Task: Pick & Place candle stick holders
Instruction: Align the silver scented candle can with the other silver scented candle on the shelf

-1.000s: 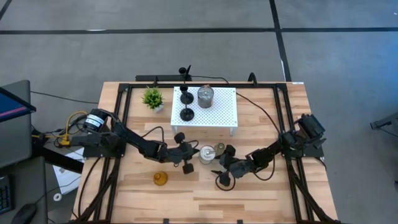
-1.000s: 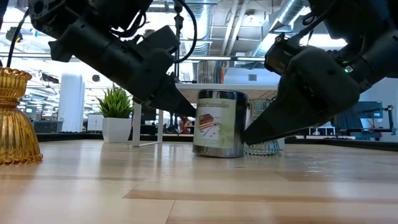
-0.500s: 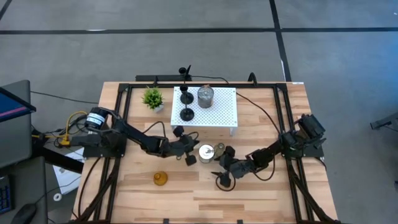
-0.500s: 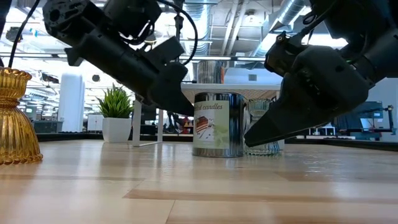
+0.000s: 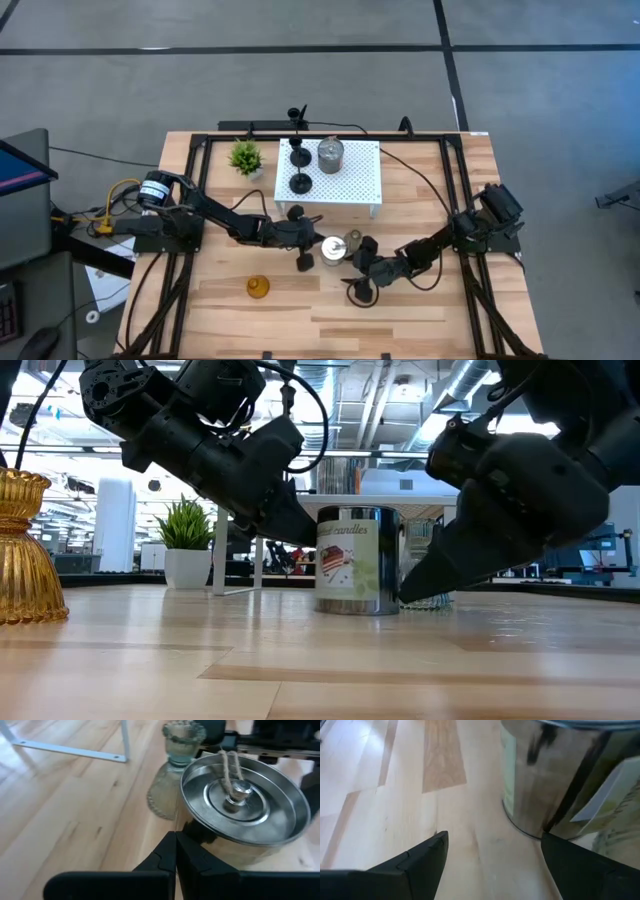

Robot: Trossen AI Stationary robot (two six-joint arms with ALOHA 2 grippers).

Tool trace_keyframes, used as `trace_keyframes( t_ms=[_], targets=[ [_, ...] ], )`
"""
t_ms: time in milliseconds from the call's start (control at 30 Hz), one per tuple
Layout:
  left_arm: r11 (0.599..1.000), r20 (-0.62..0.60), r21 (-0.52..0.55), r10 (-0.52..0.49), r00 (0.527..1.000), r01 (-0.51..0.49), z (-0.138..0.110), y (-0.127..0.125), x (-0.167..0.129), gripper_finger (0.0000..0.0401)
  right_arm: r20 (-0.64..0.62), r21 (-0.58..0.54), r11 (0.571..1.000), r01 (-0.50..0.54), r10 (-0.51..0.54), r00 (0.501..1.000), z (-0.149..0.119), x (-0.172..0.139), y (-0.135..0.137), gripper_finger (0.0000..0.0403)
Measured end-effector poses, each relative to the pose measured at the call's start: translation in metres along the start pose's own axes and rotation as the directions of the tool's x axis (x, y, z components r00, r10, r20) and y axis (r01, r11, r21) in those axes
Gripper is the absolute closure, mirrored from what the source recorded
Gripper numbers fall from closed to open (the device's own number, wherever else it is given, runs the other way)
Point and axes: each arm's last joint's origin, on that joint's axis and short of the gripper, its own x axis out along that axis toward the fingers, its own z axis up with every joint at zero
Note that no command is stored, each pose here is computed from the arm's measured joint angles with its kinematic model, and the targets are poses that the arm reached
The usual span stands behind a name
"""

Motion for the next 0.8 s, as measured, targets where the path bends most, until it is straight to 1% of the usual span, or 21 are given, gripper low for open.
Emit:
trace_keyframes(
  t_ms=[167, 367, 500, 600, 800],
  targets=[
    [0.999, -0.005, 0.003, -0.047, 0.999, 0.047, -0.001, -0.005, -0.001, 0.0398, -0.037, 0.024, 0.999, 0.022, -0.021, 0.999, -0.004, 0.0, -0.002, 0.0094],
    [0.999, -0.005, 0.006, -0.053, 0.999, 0.053, -0.001, -0.008, -0.002, 0.0398, -0.036, 0.032, 0.999, 0.027, -0.025, 0.999, -0.003, 0.001, -0.004, 0.0094],
    [0.998, -0.004, 0.007, -0.058, 0.998, 0.058, -0.001, -0.009, -0.002, 0.0398, -0.049, 0.035, 0.999, 0.004, -0.002, 0.999, -0.003, 0.001, -0.004, 0.0094],
    [0.998, -0.003, 0.009, -0.061, 0.998, 0.061, -0.001, -0.011, -0.003, 0.0398, -0.061, 0.067, 0.997, -0.022, 0.026, 0.998, -0.002, 0.001, -0.003, 0.0094],
    [0.997, -0.002, 0.009, -0.076, 0.997, 0.076, -0.002, -0.015, -0.004, 0.0398, -0.055, 0.081, 0.997, -0.013, 0.017, 0.998, -0.002, 0.001, -0.003, 0.0097]
  ],
)
